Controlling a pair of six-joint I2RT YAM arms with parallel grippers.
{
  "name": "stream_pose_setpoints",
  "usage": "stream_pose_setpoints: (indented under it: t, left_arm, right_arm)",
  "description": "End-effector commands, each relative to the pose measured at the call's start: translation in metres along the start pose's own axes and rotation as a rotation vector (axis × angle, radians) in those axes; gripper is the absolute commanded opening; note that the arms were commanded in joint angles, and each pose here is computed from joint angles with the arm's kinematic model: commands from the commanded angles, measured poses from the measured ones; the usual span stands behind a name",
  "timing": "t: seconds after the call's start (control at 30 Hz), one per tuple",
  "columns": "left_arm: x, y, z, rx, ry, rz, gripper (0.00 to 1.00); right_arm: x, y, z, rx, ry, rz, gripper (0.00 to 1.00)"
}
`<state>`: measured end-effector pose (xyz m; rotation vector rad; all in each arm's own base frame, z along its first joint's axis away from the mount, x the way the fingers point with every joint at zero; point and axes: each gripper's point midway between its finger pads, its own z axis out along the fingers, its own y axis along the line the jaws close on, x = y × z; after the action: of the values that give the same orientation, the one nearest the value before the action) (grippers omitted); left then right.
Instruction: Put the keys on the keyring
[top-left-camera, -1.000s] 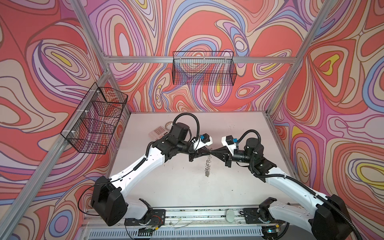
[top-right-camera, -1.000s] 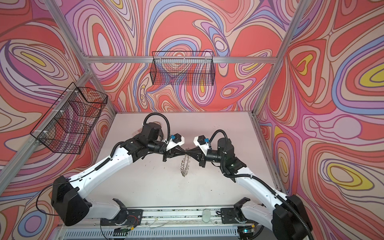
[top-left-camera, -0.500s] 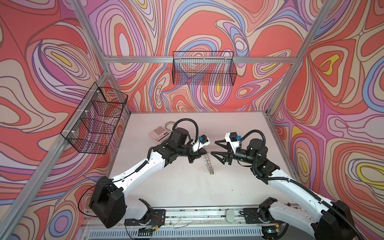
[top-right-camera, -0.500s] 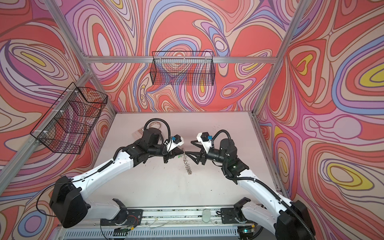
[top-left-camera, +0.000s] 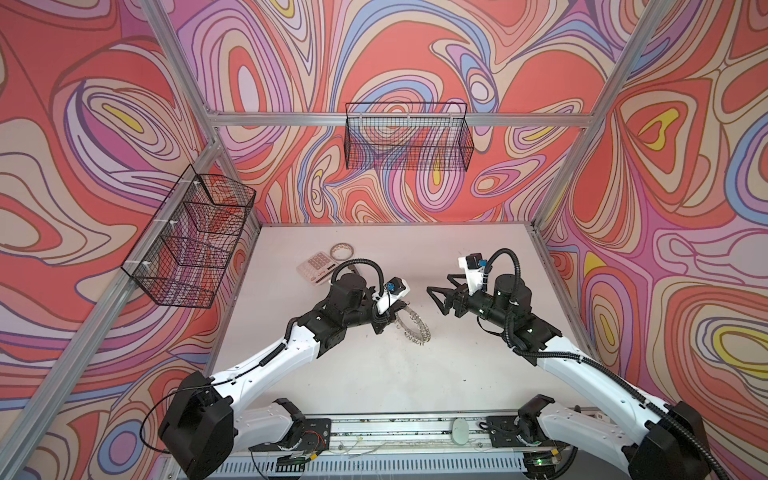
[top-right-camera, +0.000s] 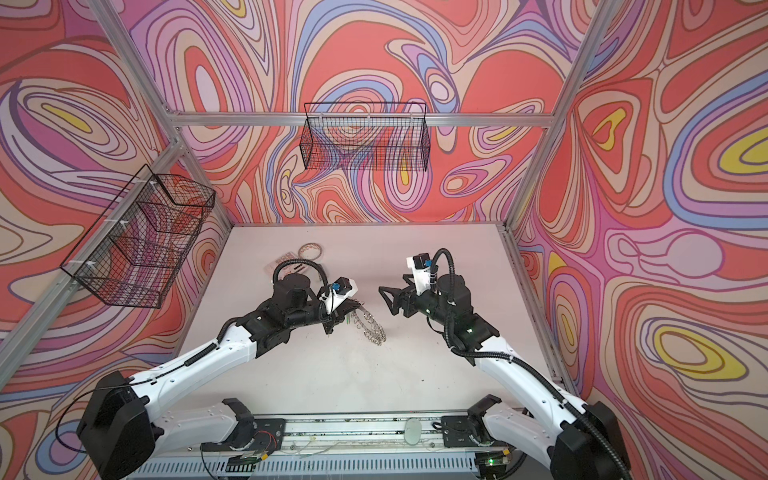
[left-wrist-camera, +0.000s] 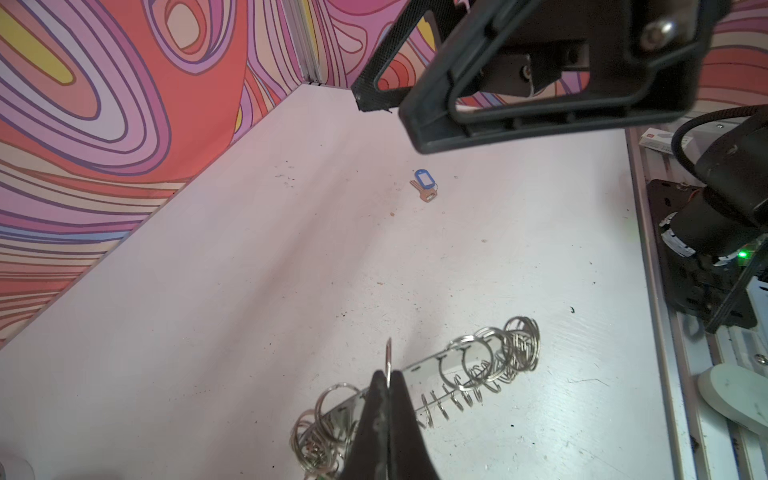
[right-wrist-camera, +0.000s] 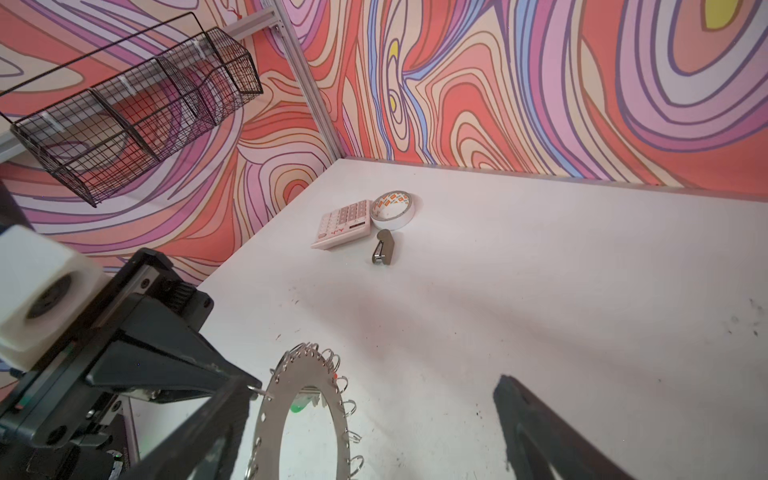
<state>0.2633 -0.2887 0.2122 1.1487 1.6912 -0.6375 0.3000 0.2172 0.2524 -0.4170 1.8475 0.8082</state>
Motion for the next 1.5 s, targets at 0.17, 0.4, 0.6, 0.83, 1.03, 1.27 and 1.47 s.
stream_pose_setpoints:
  t: [0.17, 0.4, 0.6, 0.83, 1.03, 1.27, 1.47]
  left_arm:
    - [-0.024, 0.007, -0.003, -0.014, 0.012, -0.171, 0.0]
    - [-0.022, -0.006, -0.004, 0.057, 0.057, -0.345, 0.0]
    - [-0.027, -0.007, -0.002, 0.074, 0.114, -0.48, 0.0]
    - [-0.024, -0.007, 0.004, 0.087, 0.191, -0.594, 0.0]
    - [-0.022, -0.009, 0.011, 0.113, 0.225, -0.614, 0.0]
    - [-0.018, -0.009, 0.016, 0.12, 0.223, -0.59, 0.0]
    - [-0.023, -0.009, 0.013, 0.12, 0.148, -0.502, 0.0]
  right_arm:
    - [0.013, -0.011, 0.0, 0.057, 0.033, 0.079, 0.98]
    - [0.024, -0.029, -0.001, 0.143, 0.028, 0.105, 0.98]
    - [0.027, -0.022, 0.004, 0.093, 0.053, 0.112, 0.98]
    - [0.029, -0.016, 0.005, 0.058, 0.07, 0.107, 0.98]
    - [0.03, -0.012, 0.007, 0.036, 0.081, 0.106, 0.97]
    - [0.026, -0.032, 0.005, 0.124, 0.064, 0.139, 0.96]
    - [0.025, -0.035, 0.002, 0.131, 0.058, 0.146, 0.96]
